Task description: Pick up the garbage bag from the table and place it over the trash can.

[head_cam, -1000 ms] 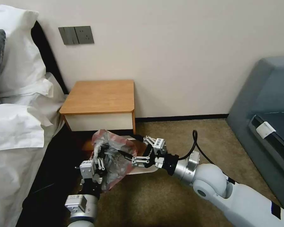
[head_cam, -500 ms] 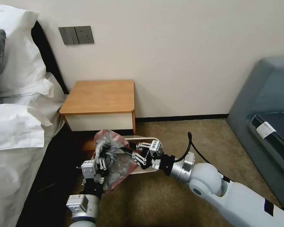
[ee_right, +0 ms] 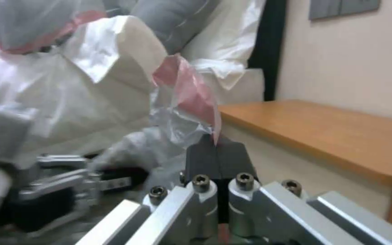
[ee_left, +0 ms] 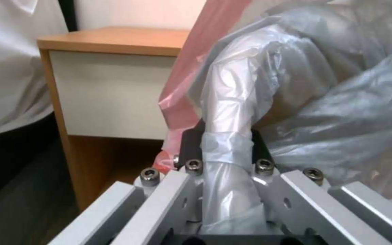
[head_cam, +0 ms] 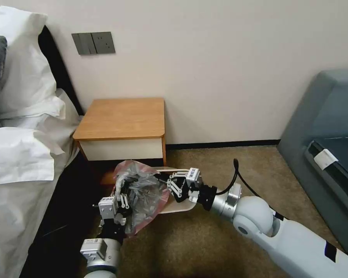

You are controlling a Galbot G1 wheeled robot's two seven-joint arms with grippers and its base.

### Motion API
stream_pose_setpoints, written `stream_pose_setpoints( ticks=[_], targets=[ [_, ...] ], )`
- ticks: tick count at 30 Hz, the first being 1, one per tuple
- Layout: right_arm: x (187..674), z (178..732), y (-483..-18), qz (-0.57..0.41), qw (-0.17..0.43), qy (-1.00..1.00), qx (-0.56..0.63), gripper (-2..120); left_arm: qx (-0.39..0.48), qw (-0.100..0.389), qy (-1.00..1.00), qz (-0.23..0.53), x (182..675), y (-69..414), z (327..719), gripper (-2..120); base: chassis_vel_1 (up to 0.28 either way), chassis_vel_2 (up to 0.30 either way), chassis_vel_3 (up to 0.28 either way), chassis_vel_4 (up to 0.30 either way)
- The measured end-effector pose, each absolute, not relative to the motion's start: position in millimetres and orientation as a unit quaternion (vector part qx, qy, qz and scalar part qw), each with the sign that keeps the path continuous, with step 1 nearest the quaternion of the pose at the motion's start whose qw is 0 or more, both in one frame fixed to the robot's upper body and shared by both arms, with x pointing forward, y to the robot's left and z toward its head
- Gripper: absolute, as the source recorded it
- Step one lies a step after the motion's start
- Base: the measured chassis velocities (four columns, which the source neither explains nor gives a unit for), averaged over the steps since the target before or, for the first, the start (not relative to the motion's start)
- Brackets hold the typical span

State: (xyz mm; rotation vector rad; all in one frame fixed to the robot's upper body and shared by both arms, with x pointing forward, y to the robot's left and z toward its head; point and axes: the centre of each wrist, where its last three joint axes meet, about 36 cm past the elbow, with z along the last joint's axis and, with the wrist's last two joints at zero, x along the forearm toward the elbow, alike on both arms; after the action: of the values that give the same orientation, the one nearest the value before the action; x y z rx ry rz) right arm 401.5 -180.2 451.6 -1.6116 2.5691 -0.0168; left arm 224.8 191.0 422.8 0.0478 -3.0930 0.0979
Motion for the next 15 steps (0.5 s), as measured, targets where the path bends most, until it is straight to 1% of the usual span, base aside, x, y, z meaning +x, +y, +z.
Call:
stream_pose_setpoints(
  ticks=[9,11,15],
  targets=[
    [439,459,-201,-0.039,0.055,0.864,-0.5,0,0.011,0.014,-0.999,0.027,223,192,427,5,0.0,0.0,0.0,0.0],
    [451,458,-214,-0.055,0.047,0.869,-0.489,0,0.011,0.009,-1.0,0.026,222,193,428,5,0.0,0.0,0.0,0.0],
    [459,455,-228,-0.07,0.036,0.873,-0.481,0,0.011,0.006,-1.0,0.028,223,193,428,5,0.0,0.0,0.0,0.0]
  ],
)
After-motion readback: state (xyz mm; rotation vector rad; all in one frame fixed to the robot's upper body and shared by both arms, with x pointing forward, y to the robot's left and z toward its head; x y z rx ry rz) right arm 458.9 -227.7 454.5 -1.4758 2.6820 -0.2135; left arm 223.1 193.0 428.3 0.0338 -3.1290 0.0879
